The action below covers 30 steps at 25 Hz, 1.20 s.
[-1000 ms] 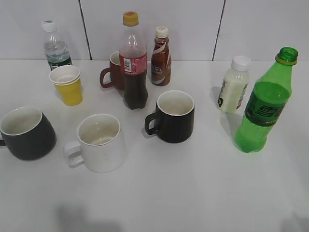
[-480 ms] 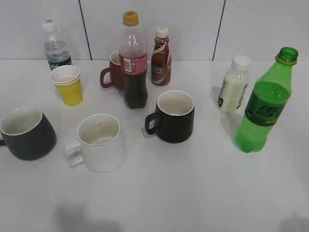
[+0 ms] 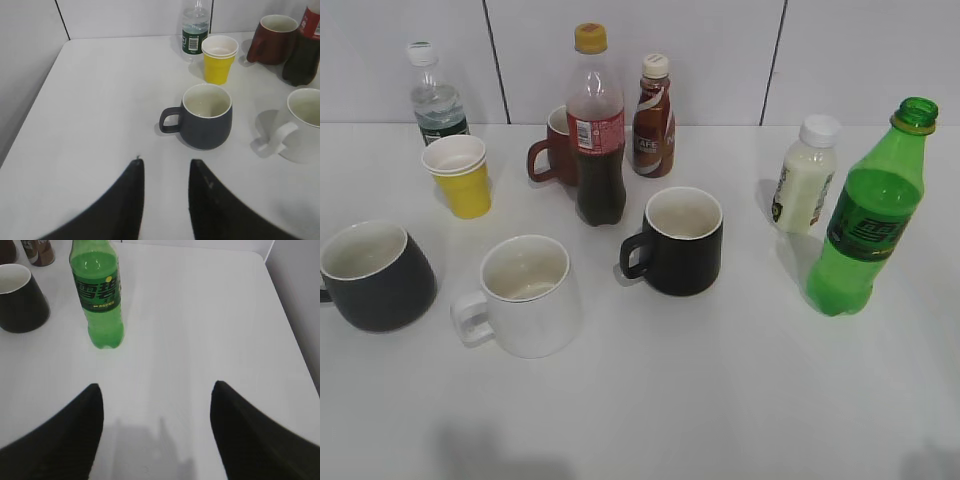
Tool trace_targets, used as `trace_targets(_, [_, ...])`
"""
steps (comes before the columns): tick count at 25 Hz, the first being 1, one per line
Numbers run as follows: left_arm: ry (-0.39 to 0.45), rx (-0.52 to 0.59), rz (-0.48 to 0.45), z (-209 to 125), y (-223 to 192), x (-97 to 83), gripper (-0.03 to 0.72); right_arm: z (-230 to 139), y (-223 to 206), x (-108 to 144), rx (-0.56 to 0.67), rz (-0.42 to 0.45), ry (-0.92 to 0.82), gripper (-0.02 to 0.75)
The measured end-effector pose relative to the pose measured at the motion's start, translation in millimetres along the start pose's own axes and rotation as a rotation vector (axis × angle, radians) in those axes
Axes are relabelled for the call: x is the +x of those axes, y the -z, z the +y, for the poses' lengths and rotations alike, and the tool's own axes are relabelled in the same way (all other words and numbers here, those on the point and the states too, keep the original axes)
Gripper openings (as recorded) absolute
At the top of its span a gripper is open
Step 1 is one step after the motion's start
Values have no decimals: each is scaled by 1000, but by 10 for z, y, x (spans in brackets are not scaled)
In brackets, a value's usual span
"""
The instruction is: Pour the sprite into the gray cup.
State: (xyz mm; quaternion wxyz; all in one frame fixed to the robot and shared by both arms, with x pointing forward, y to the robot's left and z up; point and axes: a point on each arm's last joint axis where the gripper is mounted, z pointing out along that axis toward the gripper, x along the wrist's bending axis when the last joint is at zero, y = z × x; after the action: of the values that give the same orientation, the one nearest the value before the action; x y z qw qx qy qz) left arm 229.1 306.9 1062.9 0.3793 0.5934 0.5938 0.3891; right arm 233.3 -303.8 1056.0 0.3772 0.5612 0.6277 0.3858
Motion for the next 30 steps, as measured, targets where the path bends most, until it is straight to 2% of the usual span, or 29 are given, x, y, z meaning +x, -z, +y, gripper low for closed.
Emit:
trace_targets(4, [3, -39, -7, 72, 4, -6, 238, 0, 0, 0, 0, 0, 0, 503])
trace_targets(8, [-58, -404, 19, 565, -176, -10, 238, 0, 0, 0, 0, 0, 0, 503])
trace_targets(9, [-78, -470, 16, 658, -277, -26, 238, 0, 0, 0, 0, 0, 0, 503])
trace_targets(10, [-89, -482, 5, 711, -438, -48, 238, 0, 0, 0, 0, 0, 0, 503])
trace_targets(14, [-103, -345, -15, 590, -1235, -92, 239, 0, 0, 0, 0, 0, 0, 503])
trace_targets(17, [11, -338, 16, 445, -1679, -13, 239, 0, 0, 0, 0, 0, 0, 503])
trace_targets(20, [101, -268, 87, 273, -2004, 120, 241, 0, 0, 0, 0, 0, 0, 502])
trace_targets(25, [1, -87, 36, -74, -2307, 92, 242, 0, 0, 0, 0, 0, 0, 502])
trace_targets(30, [-14, 53, 1, -386, -2458, 65, 279, 0, 0, 0, 0, 0, 0, 502])
